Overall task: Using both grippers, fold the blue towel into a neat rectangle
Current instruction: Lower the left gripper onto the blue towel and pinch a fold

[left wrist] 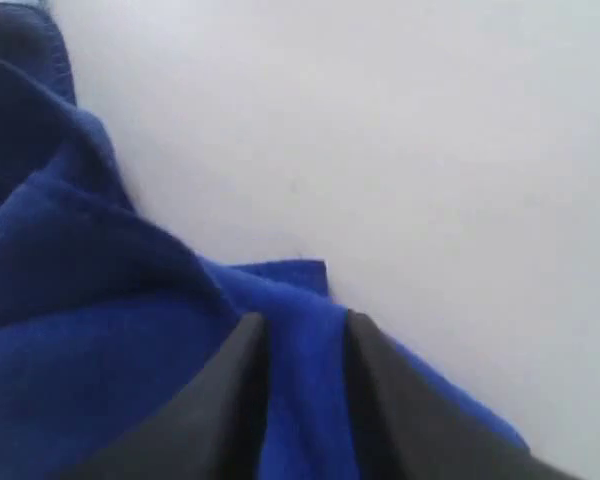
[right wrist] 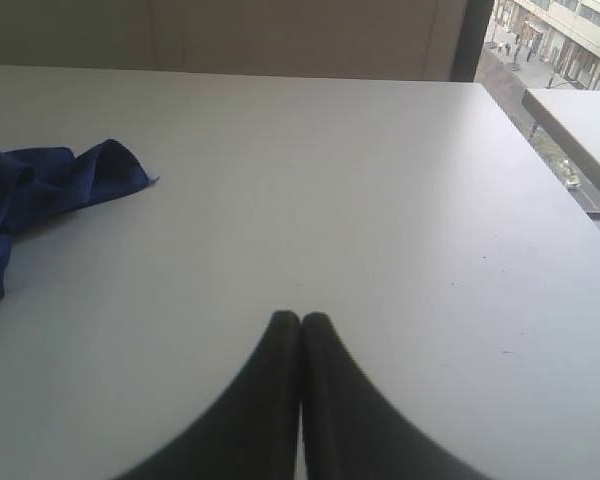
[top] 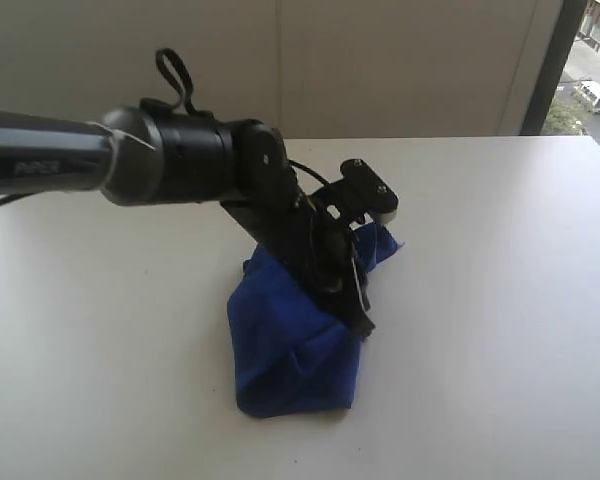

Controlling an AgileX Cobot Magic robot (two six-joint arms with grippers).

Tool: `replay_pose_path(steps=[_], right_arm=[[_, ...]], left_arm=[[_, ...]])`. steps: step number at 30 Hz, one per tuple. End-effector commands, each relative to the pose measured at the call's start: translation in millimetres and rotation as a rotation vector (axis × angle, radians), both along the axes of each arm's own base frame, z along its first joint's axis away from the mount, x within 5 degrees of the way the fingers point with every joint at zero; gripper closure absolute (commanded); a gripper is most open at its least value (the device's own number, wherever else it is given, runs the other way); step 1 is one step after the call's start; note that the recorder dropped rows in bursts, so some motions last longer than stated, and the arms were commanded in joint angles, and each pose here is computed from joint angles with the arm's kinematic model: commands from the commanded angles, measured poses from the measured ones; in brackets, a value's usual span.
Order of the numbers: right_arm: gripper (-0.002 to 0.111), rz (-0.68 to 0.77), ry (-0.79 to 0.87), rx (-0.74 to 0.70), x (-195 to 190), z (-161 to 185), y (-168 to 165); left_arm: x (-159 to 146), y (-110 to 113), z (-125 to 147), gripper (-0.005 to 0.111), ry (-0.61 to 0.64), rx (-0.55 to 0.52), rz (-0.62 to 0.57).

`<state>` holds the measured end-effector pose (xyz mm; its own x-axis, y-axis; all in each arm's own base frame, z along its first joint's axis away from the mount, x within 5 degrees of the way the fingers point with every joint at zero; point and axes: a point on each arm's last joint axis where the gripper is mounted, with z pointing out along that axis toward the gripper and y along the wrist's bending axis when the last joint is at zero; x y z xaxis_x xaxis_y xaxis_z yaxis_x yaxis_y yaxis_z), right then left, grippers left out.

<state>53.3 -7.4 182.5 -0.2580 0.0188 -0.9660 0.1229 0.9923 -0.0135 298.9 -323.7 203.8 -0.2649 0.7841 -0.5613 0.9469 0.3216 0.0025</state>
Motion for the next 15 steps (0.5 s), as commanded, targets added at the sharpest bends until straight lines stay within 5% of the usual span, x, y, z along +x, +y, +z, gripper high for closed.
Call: replay_pose_path(steps=[1, 9, 15], right_arm=[[0.108, 0.002, -0.013, -0.004, 0, 0, 0], [0.108, 0.002, -0.013, -0.004, 0, 0, 0], [0.108, 0.002, -0.013, -0.004, 0, 0, 0]], left_arm=[[7, -16, -18, 0.055, -0.044, -0.057, 0.051], [20, -21, -34, 0.058, -0.092, -0.100, 0.141], [21, -19, -29, 0.107, -0.138, -0.083, 0.111]])
